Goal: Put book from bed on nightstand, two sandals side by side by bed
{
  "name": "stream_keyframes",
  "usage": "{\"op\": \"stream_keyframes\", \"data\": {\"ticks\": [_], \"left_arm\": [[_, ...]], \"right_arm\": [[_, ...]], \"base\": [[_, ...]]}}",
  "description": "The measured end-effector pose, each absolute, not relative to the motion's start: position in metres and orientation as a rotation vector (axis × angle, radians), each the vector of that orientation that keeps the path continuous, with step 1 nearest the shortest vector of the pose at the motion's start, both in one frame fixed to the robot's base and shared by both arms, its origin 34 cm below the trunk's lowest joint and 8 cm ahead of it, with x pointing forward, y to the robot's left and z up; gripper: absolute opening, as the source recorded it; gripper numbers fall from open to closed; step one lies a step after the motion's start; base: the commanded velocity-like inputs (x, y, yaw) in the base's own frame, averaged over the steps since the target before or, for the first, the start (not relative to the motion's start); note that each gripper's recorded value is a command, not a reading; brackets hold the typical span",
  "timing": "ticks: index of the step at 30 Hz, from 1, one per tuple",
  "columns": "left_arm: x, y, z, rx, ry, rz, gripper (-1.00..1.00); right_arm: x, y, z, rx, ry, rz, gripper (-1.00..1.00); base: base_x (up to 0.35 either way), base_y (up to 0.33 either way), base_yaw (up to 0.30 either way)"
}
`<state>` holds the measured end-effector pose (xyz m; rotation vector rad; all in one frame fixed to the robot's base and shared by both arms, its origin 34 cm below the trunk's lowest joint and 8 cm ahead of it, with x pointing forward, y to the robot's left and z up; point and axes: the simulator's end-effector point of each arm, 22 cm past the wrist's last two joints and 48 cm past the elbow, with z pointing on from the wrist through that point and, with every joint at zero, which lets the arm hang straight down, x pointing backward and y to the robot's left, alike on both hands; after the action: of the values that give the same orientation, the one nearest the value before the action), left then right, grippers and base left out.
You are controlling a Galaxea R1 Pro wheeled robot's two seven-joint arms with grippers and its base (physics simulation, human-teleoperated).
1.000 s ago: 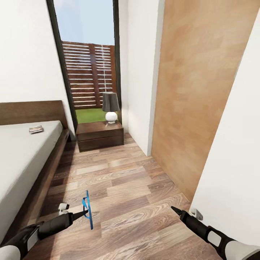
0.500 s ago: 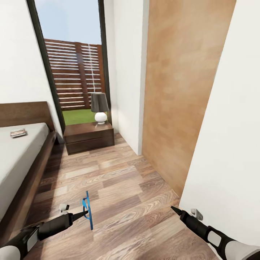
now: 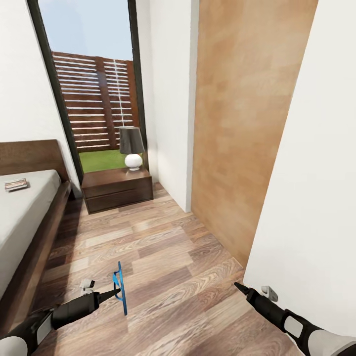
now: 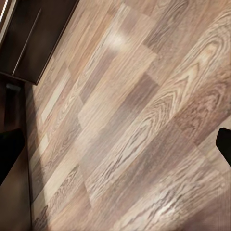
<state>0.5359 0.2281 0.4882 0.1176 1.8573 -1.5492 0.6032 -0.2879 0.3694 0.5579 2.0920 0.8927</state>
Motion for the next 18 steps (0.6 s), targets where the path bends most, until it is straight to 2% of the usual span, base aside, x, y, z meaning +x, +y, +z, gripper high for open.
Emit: {"op": "stream_keyframes", "data": {"ticks": [13, 18], "left_arm": [[0.5358, 0.2281, 0.4881, 0.118, 1.858, -1.549, -1.0], [0.536, 0.2282, 0.488, 0.119, 1.857, -1.547, -1.0]], "right_arm": [[0.603, -0.2869, 0.3691, 0.555, 2.094, 0.894, 1.0], [0.6031, -0.287, 0.3692, 0.555, 2.094, 0.894, 1.0]], "base": [[0.0, 0.206, -0.001], [0.0, 0.091, 0.0]]}}
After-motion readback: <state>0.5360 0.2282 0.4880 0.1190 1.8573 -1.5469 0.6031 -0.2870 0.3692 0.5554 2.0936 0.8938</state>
